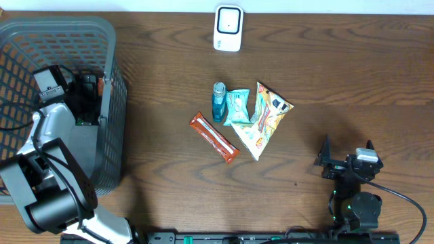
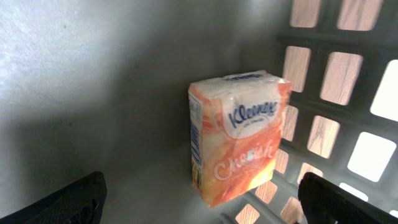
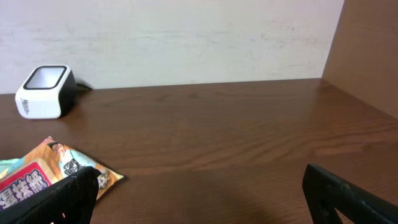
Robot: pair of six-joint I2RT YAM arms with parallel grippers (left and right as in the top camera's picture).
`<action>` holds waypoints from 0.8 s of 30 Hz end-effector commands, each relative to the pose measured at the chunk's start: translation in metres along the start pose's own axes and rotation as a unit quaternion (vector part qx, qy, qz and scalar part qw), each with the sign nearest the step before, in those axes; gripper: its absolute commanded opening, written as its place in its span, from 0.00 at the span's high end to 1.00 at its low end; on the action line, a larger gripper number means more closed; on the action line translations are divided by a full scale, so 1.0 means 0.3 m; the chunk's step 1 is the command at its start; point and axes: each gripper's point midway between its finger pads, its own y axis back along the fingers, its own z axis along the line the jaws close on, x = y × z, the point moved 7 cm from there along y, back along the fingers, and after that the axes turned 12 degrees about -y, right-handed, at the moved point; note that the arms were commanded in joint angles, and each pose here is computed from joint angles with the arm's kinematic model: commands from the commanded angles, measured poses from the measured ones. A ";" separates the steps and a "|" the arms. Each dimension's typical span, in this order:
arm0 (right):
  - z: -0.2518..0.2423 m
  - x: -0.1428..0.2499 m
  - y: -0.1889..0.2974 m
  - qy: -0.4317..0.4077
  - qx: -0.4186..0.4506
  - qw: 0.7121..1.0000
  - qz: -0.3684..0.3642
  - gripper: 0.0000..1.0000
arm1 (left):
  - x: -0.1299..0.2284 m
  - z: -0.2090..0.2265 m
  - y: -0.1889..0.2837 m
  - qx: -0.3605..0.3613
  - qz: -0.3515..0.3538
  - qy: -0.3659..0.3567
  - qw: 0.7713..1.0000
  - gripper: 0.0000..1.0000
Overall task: Scan the item barcode
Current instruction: 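Move the left gripper back into the basket toward the Kleenex pack, then grasp the white Kleenex tissue pack with the left gripper and lift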
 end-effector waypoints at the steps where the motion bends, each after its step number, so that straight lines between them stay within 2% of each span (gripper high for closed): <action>1: -0.005 0.000 0.000 0.004 0.004 1.000 -0.001 0.01 | 0.003 0.001 -0.020 0.000 0.010 0.018 1.000 0.02; 14: -0.005 0.000 0.000 0.004 0.004 1.000 -0.001 0.01 | 0.043 -0.013 -0.108 0.017 0.037 0.015 0.999 0.01; 24: -0.005 0.000 0.000 0.004 0.004 1.000 -0.001 0.01 | 0.058 0.015 -0.142 0.004 0.054 0.020 0.998 0.09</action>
